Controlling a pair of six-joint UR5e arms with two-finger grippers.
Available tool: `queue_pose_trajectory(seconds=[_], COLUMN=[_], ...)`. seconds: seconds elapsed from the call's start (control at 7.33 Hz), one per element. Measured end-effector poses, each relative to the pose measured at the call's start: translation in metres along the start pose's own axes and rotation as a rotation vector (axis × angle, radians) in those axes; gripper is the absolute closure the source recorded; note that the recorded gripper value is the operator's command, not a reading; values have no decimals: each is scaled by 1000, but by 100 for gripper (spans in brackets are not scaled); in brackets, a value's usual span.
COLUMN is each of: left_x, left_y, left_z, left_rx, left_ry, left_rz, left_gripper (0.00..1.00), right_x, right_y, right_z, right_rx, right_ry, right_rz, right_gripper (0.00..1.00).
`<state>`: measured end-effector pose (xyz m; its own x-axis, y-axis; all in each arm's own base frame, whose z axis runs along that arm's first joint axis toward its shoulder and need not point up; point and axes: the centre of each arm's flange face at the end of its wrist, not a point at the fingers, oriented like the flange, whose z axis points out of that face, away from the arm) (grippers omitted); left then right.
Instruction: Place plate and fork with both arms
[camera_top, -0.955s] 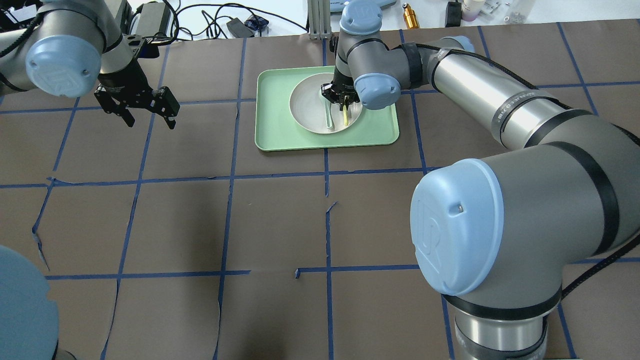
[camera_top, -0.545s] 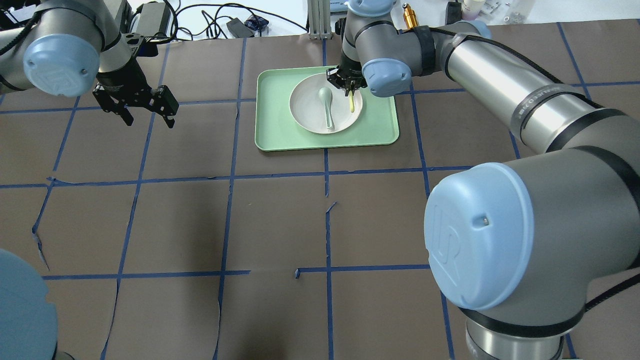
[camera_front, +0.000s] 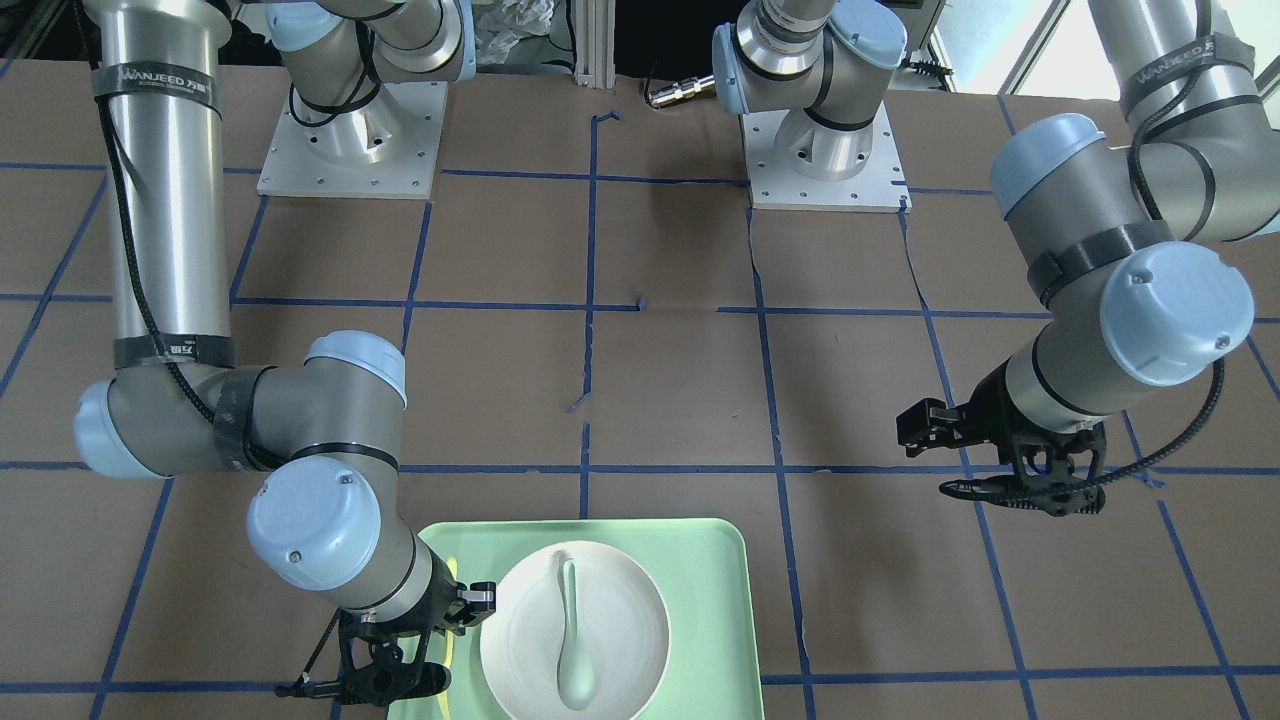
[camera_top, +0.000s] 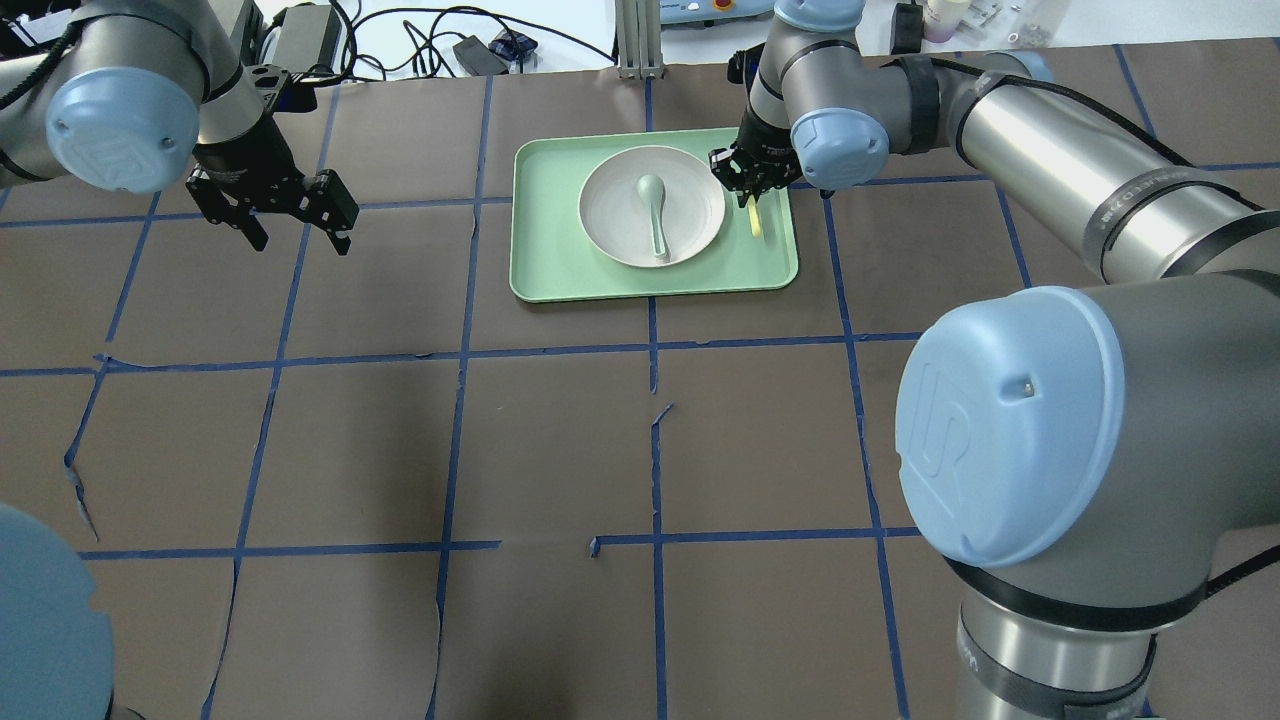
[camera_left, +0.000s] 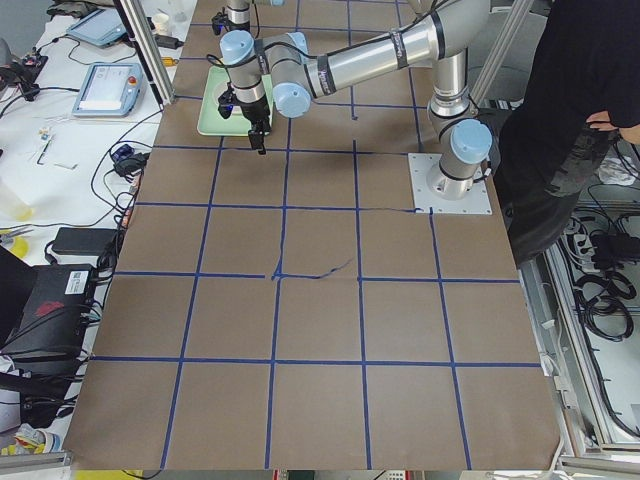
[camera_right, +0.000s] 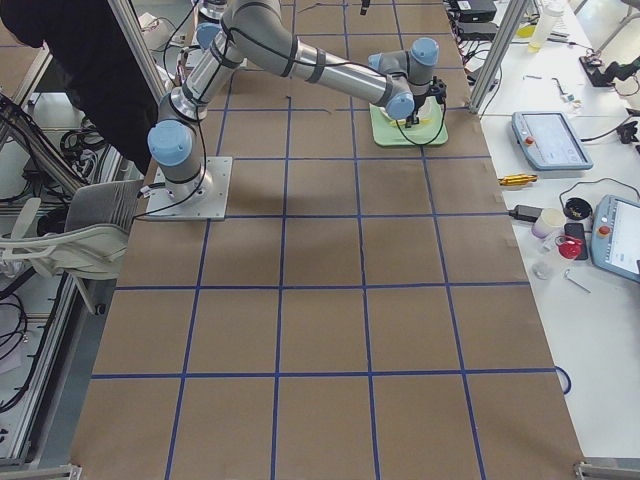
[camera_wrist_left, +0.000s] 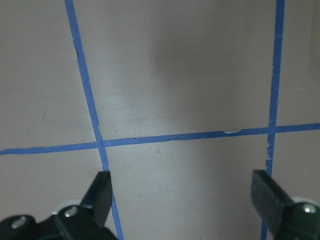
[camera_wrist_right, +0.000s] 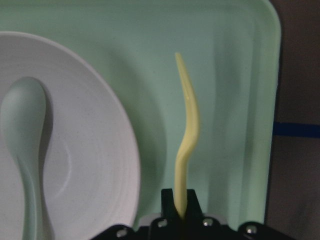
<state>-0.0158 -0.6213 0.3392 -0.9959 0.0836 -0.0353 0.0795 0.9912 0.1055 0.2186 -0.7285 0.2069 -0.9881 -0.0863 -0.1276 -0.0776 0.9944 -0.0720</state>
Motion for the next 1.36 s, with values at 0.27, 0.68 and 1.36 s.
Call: queue_pose_trajectory(seconds=[0.27, 0.68, 1.36], left_x=[1, 2, 65], left_y=[0, 1, 36], left_z=[1, -2, -57], left_rx=[-3, 0, 33], left_ry=[3, 1, -15], left_rz=[0, -2, -96], left_gripper=[0, 0, 0], right_x=[3, 7, -5], right_y=[2, 10, 101], right_z=[6, -25, -181], right_rx=[-10, -1, -138], right_ry=[12, 79, 143], right_rz=[-9, -14, -1], right_gripper=[0, 0, 0])
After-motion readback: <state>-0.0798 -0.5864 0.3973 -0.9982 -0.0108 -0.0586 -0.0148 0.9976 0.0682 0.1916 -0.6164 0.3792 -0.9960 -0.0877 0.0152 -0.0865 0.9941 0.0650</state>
